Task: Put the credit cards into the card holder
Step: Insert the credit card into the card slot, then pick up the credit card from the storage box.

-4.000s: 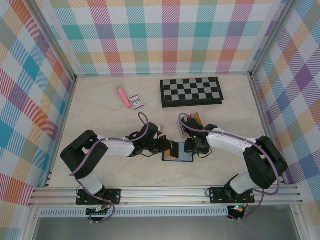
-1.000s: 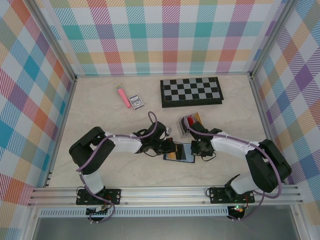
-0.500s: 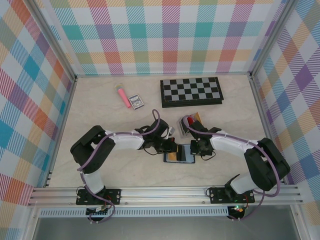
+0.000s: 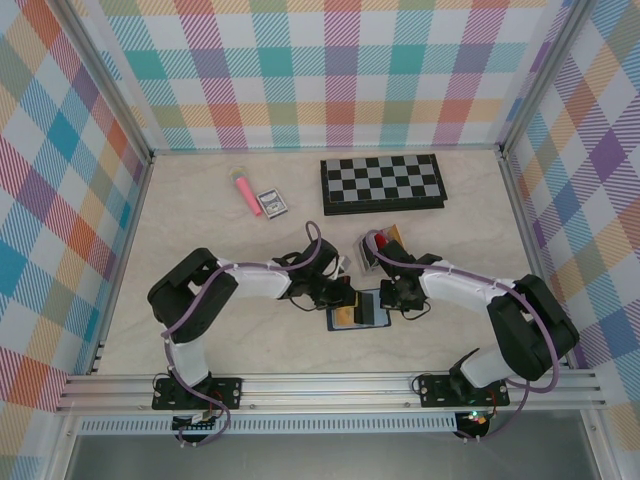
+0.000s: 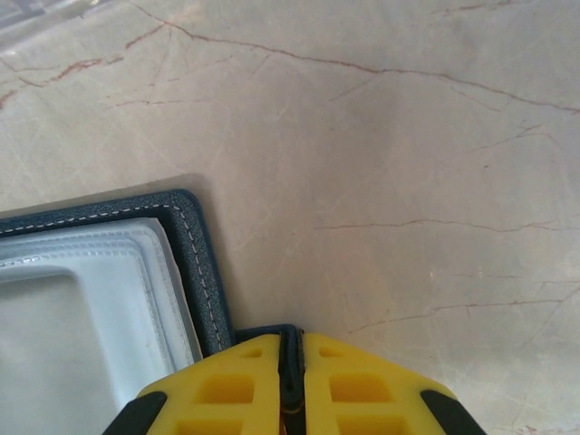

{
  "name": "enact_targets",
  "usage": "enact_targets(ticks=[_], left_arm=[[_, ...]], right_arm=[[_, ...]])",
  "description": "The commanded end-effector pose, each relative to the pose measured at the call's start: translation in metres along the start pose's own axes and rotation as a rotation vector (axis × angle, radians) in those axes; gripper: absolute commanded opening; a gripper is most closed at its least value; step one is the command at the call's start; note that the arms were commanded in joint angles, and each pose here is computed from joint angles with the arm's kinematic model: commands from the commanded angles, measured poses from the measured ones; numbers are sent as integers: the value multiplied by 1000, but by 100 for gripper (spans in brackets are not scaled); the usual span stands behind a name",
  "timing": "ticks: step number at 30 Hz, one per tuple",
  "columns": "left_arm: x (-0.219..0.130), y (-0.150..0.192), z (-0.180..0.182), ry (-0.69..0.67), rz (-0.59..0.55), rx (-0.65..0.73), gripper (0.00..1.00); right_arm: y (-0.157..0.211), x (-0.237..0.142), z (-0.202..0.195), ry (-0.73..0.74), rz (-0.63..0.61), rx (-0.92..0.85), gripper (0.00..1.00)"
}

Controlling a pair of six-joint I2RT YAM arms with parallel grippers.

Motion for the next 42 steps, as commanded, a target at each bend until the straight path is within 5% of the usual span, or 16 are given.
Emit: enact_targets(ticks=[1, 12, 27, 35, 42], left_arm=[[13, 1, 3, -4, -56, -77, 0], [25, 4, 0, -26, -72, -86, 0], [-23, 0, -14, -169, -149, 12, 47], [-49, -19, -1, -228, -256, -38, 52], [-64, -43, 17, -259, -307, -123, 53]], right_arm=[[8, 4, 11, -103, 69, 12, 11], [14, 2, 5, -118, 83, 37, 12], [-31, -61, 5, -111, -104, -20, 47], [-69, -70, 56, -102, -159, -199, 44], [-95, -52, 86, 114, -233, -308, 38]])
Point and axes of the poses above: each hand's point on the last joint's axis, 136 mm out from that joint toward the fingers, its own x axis out along the fingers, its own z axis along the line the jaws close on, y = z × x, the point moved 7 cm from there along -x, back along the fingers, and after that the axes turned 15 degrees about x, right-handed, at the moved point
